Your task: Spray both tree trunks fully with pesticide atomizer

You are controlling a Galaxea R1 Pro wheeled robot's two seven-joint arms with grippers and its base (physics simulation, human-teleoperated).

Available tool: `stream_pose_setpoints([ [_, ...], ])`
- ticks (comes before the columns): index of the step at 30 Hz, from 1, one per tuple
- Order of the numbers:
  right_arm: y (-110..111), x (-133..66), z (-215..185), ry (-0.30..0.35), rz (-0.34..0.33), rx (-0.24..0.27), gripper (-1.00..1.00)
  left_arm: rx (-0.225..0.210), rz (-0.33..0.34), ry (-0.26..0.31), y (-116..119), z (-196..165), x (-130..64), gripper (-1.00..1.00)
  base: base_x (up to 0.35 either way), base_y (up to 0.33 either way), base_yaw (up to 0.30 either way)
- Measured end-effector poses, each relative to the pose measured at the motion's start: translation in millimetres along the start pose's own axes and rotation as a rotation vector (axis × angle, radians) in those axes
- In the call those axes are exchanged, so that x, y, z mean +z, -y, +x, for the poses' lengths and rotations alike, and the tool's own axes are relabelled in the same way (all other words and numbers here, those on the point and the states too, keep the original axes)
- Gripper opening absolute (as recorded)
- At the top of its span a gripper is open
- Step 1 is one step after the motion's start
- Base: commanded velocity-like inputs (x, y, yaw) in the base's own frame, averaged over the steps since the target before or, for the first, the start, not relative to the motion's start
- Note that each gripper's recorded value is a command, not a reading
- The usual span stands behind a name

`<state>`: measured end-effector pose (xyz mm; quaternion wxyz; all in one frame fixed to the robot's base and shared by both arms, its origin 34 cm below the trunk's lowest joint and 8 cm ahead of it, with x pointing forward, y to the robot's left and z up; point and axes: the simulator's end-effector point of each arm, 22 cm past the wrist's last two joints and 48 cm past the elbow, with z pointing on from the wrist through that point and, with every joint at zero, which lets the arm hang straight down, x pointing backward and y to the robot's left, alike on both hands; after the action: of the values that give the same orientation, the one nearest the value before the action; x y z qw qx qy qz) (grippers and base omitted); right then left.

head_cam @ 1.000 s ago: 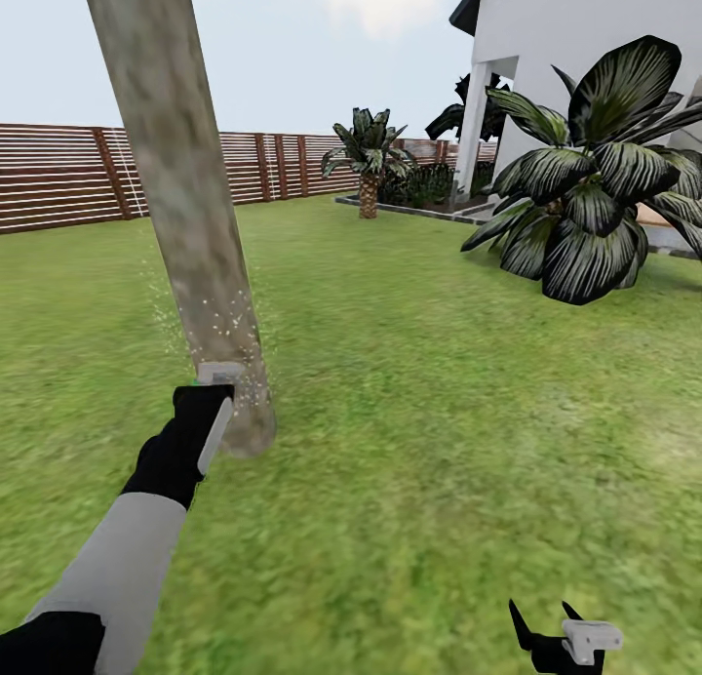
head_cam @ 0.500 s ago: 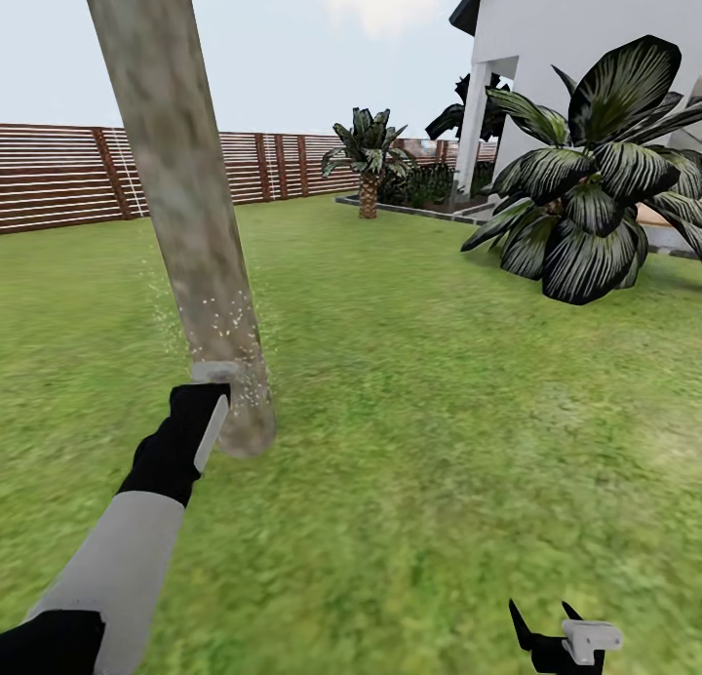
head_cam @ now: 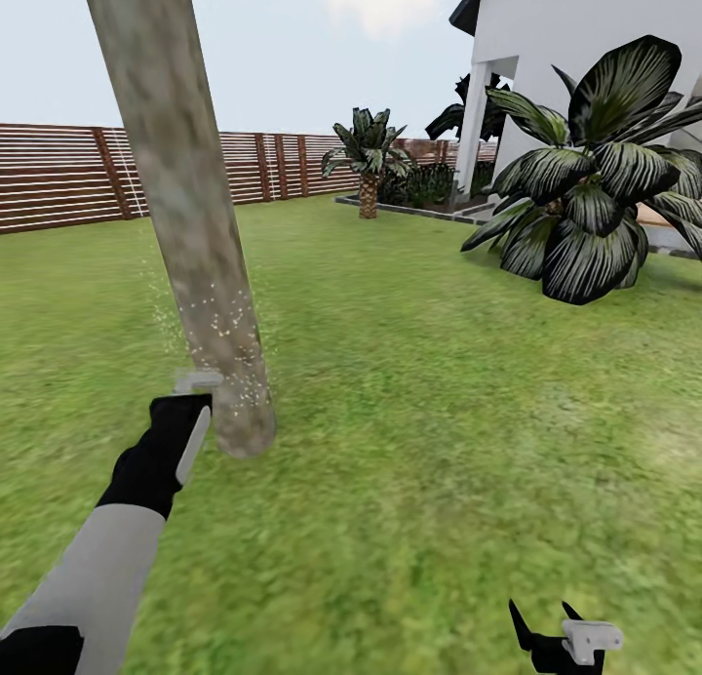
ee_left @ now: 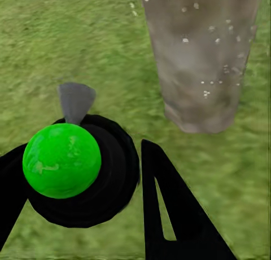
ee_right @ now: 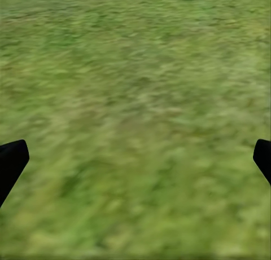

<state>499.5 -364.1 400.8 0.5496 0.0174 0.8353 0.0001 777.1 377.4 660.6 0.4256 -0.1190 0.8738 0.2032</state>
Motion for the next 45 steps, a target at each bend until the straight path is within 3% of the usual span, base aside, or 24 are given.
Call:
stream_pose_setpoints([
  [5, -1, 0.2, 1, -0.002, -0.002, 0.001, 1.0, 0.038, 0.017, -0.083, 7, 68, 7.2, -1.0, -0.174, 0.029, 0.0],
  [8, -2, 0.1, 2, -0.004, -0.004, 0.004, 1.0, 0.053, 0.05, -0.068, 19, 77, 7.6, -1.0, -0.286, 0.171, 0.0],
  [14, -4, 0.2, 3, -0.005, -0.007, 0.006, 1.0, 0.138, 0.097, -0.098, 43, 106, 10.8, -1.0, -0.197, 0.213, 0.0],
  [16, -3, 0.0, 3, -0.005, -0.007, 0.006, 1.0, 0.133, 0.197, -0.099, 63, 125, 10.9, -1.0, -0.028, 0.188, 0.0],
  [18, -2, 0.1, 2, -0.003, -0.005, 0.002, 1.0, 0.143, 0.354, -0.099, 92, 156, 5.3, -1.0, -0.007, 0.116, 0.0],
  [20, -3, 2.0, -1, -0.002, -0.02, -0.012, 1.0, 0.19, 0.466, -0.072, 103, 174, 0.9, -1.0, -0.002, 0.037, 0.0],
  [25, -77, 26.2, -19, -0.01, -0.27, -0.169, 1.0, 0.36, 0.851, -0.035, 121, 221, -27.9, -1.0, 0.0, 0.005, 0.0],
  [26, -92, 31.5, -23, -0.029, -0.322, -0.206, 1.0, 0.397, 0.922, -0.032, 121, 231, -35.4, -1.0, 0.0, 0.0, 0.0],
  [27, -120, 40.0, -28, -0.084, -0.407, -0.264, 1.0, 0.466, 1.032, -0.046, 123, 253, -49.3, -1.0, 0.0, 0.0, 0.0],
  [28, -139, 44.0, -29, -0.127, -0.457, -0.295, 1.0, 0.514, 1.087, -0.07, 121, 267, -56.2, -1.0, 0.0, 0.0, 0.0],
  [29, -166, 57.6, -44, -0.166, -0.518, -0.34, 1.0, 0.639, 1.145, -0.138, 112, 298, -63.5, -1.0, 0.0, 0.0, 0.0],
  [32, -216, 80.5, -91, -0.112, -0.629, -0.436, 1.0, 0.815, 1.15, -0.224, 92, 330, -62.7, -1.0, 0.0, 0.0, 0.0],
  [37, -249, 79.2, -118, -0.086, -0.773, -0.467, 1.0, 0.892, 1.228, -0.31, 84, 352, -79.8, -1.0, 0.0, 0.0, 0.0],
  [41, -266, 64.1, -114, -0.103, -0.878, -0.476, 1.0, 0.908, 1.232, -0.325, 84, 355, -81.6, -1.0, 0.0, 0.0, 0.0],
  [43, -309, 40.9, -106, -0.119, -1.04, -0.582, 1.0, 0.909, 1.251, -0.334, 86, 357, -86.3, -1.0, 0.0, 0.0, 0.0],
  [44, -321, 35.5, -104, -0.126, -1.077, -0.617, -1.0, 0.91, 1.266, -0.344, 86, 359, -89.9, -1.0, 0.0, 0.0, 0.0],
  [45, -329, 32.4, -103, -0.132, -1.102, -0.642, -1.0, 0.926, 1.278, -0.36, 85, 362, -92.7, -1.0, 0.0, 0.0, 0.0],
])
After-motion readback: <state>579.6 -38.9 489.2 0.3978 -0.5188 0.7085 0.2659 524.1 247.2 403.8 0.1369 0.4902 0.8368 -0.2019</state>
